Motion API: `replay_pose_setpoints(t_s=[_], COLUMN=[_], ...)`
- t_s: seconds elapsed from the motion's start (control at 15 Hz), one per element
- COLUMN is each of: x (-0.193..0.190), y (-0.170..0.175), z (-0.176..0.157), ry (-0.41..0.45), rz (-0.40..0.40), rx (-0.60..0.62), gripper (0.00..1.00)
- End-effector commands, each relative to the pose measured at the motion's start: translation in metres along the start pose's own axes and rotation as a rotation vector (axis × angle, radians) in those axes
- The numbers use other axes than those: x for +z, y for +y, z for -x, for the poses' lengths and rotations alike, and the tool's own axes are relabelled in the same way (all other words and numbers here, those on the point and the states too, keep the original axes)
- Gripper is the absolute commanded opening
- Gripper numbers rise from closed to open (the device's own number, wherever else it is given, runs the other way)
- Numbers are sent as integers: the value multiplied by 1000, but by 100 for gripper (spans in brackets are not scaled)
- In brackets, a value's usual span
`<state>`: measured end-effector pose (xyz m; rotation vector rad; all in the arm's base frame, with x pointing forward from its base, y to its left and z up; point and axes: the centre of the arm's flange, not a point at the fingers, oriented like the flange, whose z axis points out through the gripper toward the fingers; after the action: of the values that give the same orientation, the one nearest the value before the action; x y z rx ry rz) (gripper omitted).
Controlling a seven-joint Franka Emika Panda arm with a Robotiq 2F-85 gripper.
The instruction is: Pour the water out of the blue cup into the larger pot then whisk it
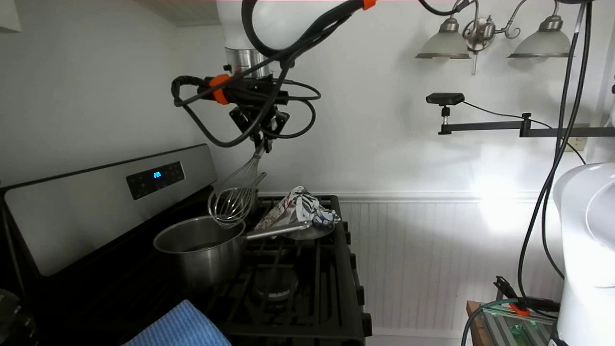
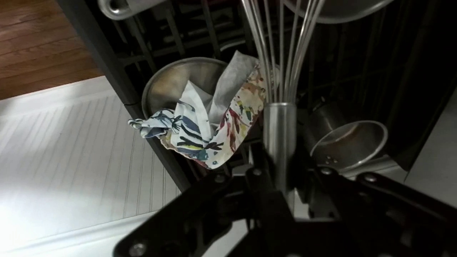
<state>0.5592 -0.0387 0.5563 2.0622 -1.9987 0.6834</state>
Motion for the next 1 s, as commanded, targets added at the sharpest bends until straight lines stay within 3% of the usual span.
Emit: replay_pose_setpoints(t_s=[0.0,0.4,0.93], x=[17,61,94], y=[-31,-55,-72], z=[3,24,47], ry=[68,120,134], rz=[-55,-82,-53], rx=[110,195,141], gripper=[6,6,6])
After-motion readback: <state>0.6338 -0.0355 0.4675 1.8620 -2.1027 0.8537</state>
